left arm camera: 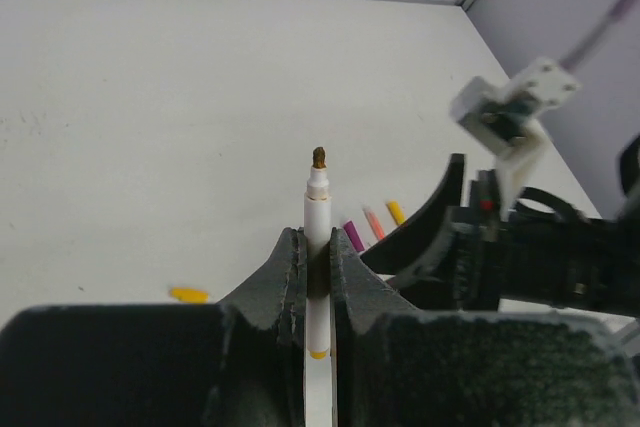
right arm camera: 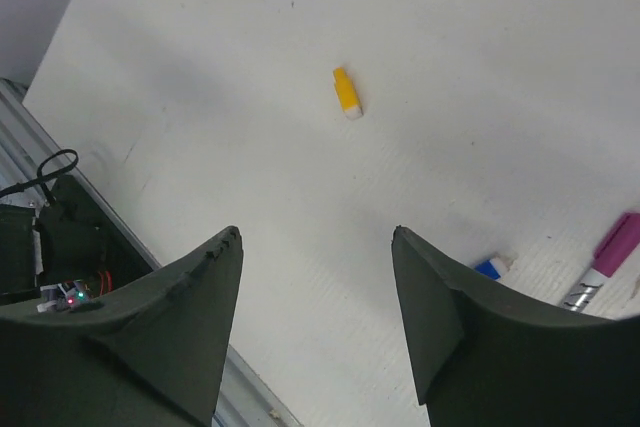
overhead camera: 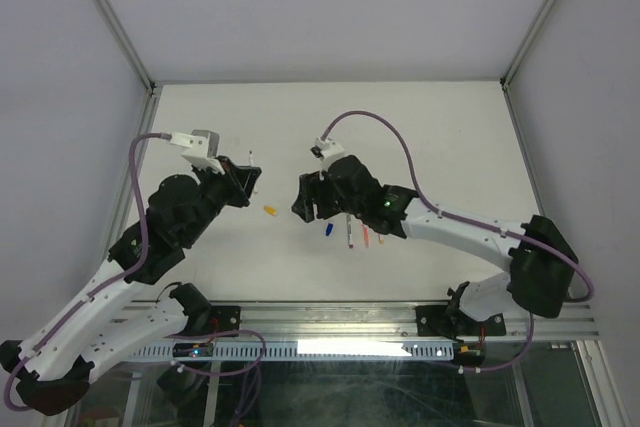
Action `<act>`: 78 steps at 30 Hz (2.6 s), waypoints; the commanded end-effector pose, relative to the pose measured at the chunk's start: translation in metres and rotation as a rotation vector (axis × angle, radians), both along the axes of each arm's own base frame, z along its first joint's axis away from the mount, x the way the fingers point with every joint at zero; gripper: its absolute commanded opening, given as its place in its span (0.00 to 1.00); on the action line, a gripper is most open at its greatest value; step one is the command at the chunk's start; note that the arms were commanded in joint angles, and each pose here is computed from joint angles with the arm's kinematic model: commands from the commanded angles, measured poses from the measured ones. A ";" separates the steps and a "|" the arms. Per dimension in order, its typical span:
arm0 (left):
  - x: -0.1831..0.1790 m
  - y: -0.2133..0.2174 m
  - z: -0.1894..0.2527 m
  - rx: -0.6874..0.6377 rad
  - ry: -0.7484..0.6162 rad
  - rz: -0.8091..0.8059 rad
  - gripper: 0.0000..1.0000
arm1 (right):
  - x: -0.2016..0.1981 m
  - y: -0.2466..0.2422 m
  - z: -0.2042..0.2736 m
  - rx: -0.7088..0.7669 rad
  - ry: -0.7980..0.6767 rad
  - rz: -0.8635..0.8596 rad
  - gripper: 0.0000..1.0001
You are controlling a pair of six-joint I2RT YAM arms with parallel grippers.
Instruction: Insert the pens into the pen caps
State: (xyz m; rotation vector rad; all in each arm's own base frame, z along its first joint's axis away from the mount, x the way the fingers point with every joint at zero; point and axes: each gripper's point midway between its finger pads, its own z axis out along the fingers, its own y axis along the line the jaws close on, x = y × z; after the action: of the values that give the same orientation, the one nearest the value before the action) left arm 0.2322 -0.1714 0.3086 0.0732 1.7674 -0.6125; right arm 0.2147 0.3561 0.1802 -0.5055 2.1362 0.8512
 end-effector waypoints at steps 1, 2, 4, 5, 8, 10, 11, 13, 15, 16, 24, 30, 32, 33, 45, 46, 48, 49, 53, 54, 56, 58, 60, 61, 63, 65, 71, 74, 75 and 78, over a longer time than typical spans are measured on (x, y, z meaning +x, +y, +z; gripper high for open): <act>-0.010 0.016 0.016 -0.037 -0.062 0.025 0.00 | -0.001 0.027 -0.011 -0.058 0.099 0.079 0.64; -0.013 0.019 0.019 -0.044 -0.072 0.025 0.00 | 0.000 0.033 -0.018 -0.078 0.112 0.098 0.64; -0.019 0.024 0.025 -0.058 -0.087 0.023 0.00 | 0.003 0.047 -0.030 -0.115 0.131 0.134 0.64; -0.021 0.026 0.026 -0.061 -0.091 0.023 0.00 | 0.006 0.055 -0.034 -0.130 0.129 0.157 0.64; -0.028 0.032 0.032 -0.072 -0.104 0.021 0.00 | 0.017 0.077 -0.046 -0.204 0.115 0.203 0.63; -0.031 0.036 0.033 -0.076 -0.109 0.026 0.00 | 0.025 0.086 -0.058 -0.263 0.103 0.228 0.61; -0.032 0.037 0.034 -0.079 -0.109 0.028 0.00 | 0.029 0.090 -0.064 -0.287 0.099 0.238 0.60; -0.034 0.039 0.035 -0.079 -0.109 0.029 0.00 | 0.036 0.097 -0.074 -0.325 0.086 0.256 0.58; -0.035 0.041 0.035 -0.080 -0.108 0.030 0.00 | 0.043 0.102 -0.084 -0.364 0.076 0.271 0.57; -0.036 0.041 0.034 -0.079 -0.107 0.031 0.00 | 0.045 0.104 -0.091 -0.388 0.074 0.279 0.56; -0.036 0.043 0.030 -0.066 -0.098 0.035 0.00 | 0.052 0.112 -0.130 -0.494 0.084 0.359 0.51; -0.035 0.044 0.029 -0.058 -0.095 0.042 0.00 | 0.055 0.107 -0.146 -0.552 0.078 0.374 0.46; -0.035 0.044 0.029 -0.055 -0.094 0.044 0.00 | 0.055 0.105 -0.149 -0.572 0.077 0.380 0.40; -0.034 0.044 0.028 -0.053 -0.093 0.045 0.00 | 0.054 0.104 -0.150 -0.583 0.074 0.384 0.37; -0.032 0.046 0.032 -0.039 -0.104 0.058 0.00 | 0.039 0.090 -0.153 -0.623 0.074 0.420 0.00; -0.032 0.047 0.032 -0.039 -0.106 0.062 0.00 | 0.040 0.089 -0.147 -0.604 0.065 0.409 0.00; -0.033 0.049 0.036 -0.043 -0.115 0.069 0.00 | 0.041 0.087 -0.130 -0.546 0.047 0.379 0.00; -0.033 0.051 0.039 -0.047 -0.120 0.072 0.00 | 0.040 0.083 -0.124 -0.519 0.046 0.363 0.00; -0.035 0.052 0.050 -0.060 -0.139 0.070 0.00 | 0.033 0.070 -0.088 -0.367 0.030 0.331 0.00; -0.035 0.052 0.053 -0.061 -0.142 0.070 0.00 | 0.031 0.066 -0.081 -0.339 0.023 0.322 0.00; -0.034 0.051 0.056 -0.061 -0.147 0.065 0.00 | 0.026 0.061 -0.064 -0.285 -0.004 0.303 0.00; -0.033 0.048 0.057 -0.058 -0.151 0.054 0.00 | 0.022 0.056 -0.050 -0.230 -0.044 0.299 0.00; -0.032 0.044 0.058 -0.051 -0.154 0.044 0.00 | 0.018 0.050 -0.034 -0.176 -0.089 0.291 0.00; -0.031 0.043 0.059 -0.049 -0.155 0.041 0.00 | 0.015 0.048 -0.029 -0.154 -0.114 0.307 0.00; -0.029 0.040 0.060 -0.045 -0.155 0.034 0.00 | 0.005 0.042 -0.026 -0.138 -0.176 0.374 0.00; -0.028 0.038 0.060 -0.043 -0.152 0.030 0.00 | -0.005 0.038 -0.023 -0.153 -0.292 0.512 0.00; -0.026 0.033 0.057 -0.047 -0.141 0.019 0.00 | -0.037 0.023 -0.044 -0.285 -0.444 0.925 0.00; -0.027 0.032 0.057 -0.054 -0.139 0.014 0.00 | -0.043 0.013 -0.063 -0.400 -0.459 1.082 0.02; -0.027 0.032 0.058 -0.055 -0.139 0.012 0.00 | -0.043 0.012 -0.067 -0.427 -0.475 1.128 0.02; -0.029 0.033 0.059 -0.062 -0.141 0.011 0.00 | -0.044 0.005 -0.077 -0.490 -0.516 1.258 0.03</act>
State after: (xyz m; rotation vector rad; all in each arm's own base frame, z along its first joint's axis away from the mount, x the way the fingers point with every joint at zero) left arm 0.2082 -0.1361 0.3400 0.0564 1.6886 -0.5801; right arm 0.1780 0.3663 0.1028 -1.8797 1.6333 0.6873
